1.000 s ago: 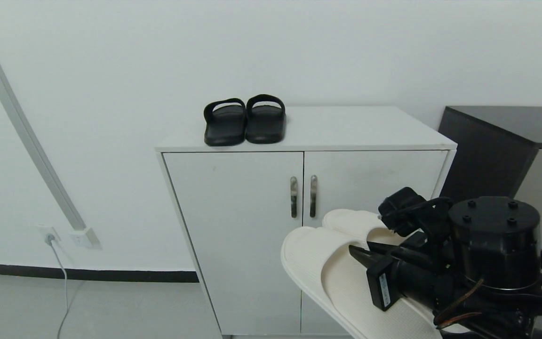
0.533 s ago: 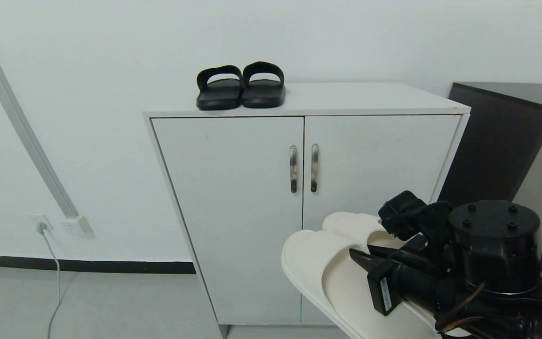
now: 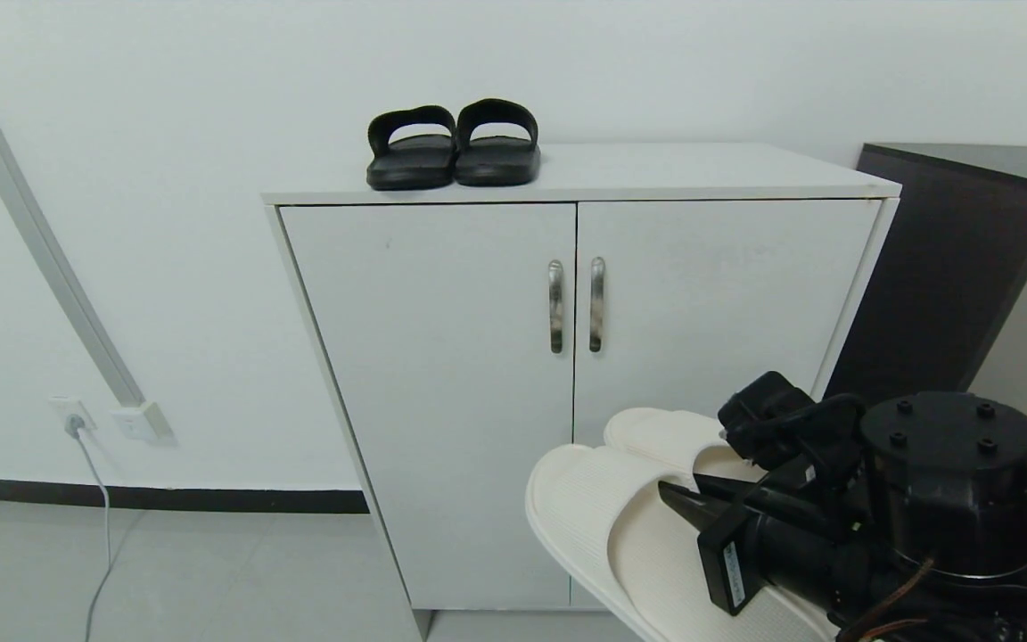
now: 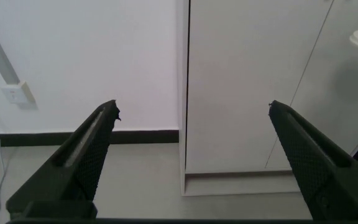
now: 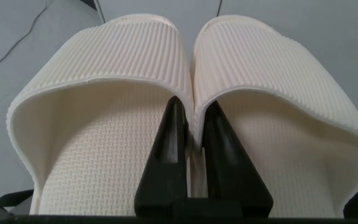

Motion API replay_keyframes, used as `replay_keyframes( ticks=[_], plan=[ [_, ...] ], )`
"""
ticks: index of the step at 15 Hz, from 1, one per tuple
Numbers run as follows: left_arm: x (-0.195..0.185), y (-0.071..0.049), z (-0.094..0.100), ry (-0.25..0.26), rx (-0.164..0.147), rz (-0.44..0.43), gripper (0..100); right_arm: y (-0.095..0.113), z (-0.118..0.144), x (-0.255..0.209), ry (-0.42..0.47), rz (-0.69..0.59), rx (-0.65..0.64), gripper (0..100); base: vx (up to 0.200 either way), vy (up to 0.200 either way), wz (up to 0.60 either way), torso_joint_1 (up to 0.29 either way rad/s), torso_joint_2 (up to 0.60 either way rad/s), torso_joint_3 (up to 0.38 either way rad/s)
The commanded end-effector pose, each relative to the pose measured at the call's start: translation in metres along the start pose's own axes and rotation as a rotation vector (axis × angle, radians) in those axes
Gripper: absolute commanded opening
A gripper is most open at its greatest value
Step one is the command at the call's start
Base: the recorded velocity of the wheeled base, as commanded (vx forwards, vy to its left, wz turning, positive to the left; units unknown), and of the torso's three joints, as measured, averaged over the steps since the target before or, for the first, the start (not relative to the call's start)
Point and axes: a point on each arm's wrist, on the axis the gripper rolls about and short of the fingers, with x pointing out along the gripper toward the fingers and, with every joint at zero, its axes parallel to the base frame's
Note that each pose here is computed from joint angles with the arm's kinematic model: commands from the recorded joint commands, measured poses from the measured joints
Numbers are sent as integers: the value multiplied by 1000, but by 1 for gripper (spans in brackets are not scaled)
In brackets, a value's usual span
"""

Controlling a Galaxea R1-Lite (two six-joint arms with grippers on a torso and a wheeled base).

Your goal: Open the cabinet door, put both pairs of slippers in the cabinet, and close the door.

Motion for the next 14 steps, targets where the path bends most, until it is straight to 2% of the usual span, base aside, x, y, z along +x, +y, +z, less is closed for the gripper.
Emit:
replay_keyframes(
  ticks=[1,4,5,6,7,8,9,10,11,12,13,14],
  plan=[
    [0,0,0,1,0,-1,100,0,-2,0,5,0,-3,0,0,0,0,0,0,0],
    [0,0,0,5,0,-6,100,0,-3,1,10,0,-4,0,0,0,0,0,0,0],
    [1,0,1,13,7,29,100,0,-3,0,8,0,-5,0,0,0,0,0,0,0],
    [4,1,17,33,16,45,100,0,-3,0,8,0,-5,0,0,0,0,0,0,0],
    [6,1,57,-2,-17,23,100,0,-2,-1,4,1,-4,0,0,0,0,0,0,0],
    [9,0,77,-3,-43,-23,100,0,-3,-1,5,0,-4,0,0,0,0,-17,154,163],
    [22,-2,88,66,-47,-130,100,0,-3,-1,5,2,-5,0,0,0,0,-17,110,124],
    [35,-5,93,134,-58,-273,100,1,-3,-1,7,3,-5,0,0,0,0,-12,66,76],
    [42,-9,95,172,-74,-440,100,0,-3,-2,5,3,-5,0,0,0,0,0,0,0],
    [44,-10,95,182,-80,-494,100,1,-3,-2,5,5,-6,0,0,0,0,0,0,0],
    [50,-13,104,197,-92,-600,100,1,-3,-2,5,8,-6,0,0,0,0,0,0,0],
    [62,-14,120,208,-100,-633,100,1,-4,-2,7,8,-7,0,0,0,0,0,0,0]
  ],
)
